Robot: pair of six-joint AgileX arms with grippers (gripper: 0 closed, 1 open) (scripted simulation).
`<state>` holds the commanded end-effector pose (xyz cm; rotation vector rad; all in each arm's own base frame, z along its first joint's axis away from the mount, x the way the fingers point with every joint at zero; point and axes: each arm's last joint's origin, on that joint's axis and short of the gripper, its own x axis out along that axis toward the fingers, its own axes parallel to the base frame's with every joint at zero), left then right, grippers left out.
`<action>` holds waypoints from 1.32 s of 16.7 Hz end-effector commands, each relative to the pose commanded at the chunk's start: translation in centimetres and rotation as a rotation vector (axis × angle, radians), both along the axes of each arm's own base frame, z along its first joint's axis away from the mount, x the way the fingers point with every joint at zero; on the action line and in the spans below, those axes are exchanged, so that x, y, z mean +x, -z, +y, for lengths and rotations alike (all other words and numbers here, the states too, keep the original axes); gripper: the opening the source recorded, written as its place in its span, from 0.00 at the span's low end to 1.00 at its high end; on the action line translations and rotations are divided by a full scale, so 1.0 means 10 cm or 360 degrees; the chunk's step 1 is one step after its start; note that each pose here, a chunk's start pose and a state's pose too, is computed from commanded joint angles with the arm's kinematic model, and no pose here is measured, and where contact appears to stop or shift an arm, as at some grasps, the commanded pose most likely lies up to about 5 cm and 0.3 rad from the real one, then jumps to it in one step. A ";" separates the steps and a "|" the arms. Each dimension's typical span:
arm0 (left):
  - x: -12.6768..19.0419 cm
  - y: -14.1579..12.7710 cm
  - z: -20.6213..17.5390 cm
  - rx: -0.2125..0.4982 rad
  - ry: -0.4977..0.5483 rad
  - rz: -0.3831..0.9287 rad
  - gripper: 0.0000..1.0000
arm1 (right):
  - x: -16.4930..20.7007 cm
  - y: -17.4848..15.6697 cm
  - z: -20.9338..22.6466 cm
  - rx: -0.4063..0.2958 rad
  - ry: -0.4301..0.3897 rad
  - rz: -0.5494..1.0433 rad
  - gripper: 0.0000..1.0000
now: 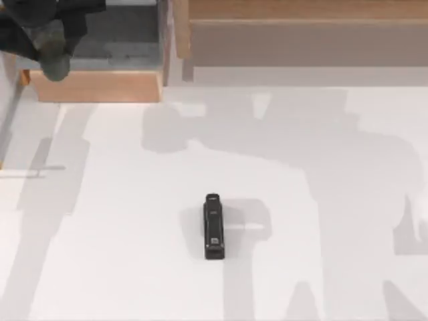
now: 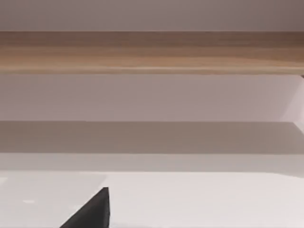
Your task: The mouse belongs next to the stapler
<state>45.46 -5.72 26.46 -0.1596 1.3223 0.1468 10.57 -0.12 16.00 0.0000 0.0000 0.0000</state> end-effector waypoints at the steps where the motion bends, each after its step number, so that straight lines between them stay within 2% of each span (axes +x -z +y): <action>1: -0.04 0.03 -0.24 -0.0010 0.0016 0.0007 0.00 | 0.00 0.00 0.00 0.0000 0.0000 0.0000 1.00; 7: -0.52 0.38 -1.67 -0.0035 0.0148 0.0088 0.00 | 0.00 0.00 0.00 0.0000 0.0000 0.0000 1.00; 12: -1.13 0.76 -2.57 -0.0006 0.0269 0.0164 0.00 | 0.00 0.00 0.00 0.0000 0.0000 0.0000 1.00; 17: -1.65 1.04 -3.06 0.0037 0.0357 0.0212 0.00 | 0.00 0.00 0.00 0.0000 0.0000 0.0000 1.00; 22: -1.76 1.10 -3.15 0.0049 0.0376 0.0222 0.00 | 0.00 0.00 0.00 0.0000 0.0000 0.0000 1.00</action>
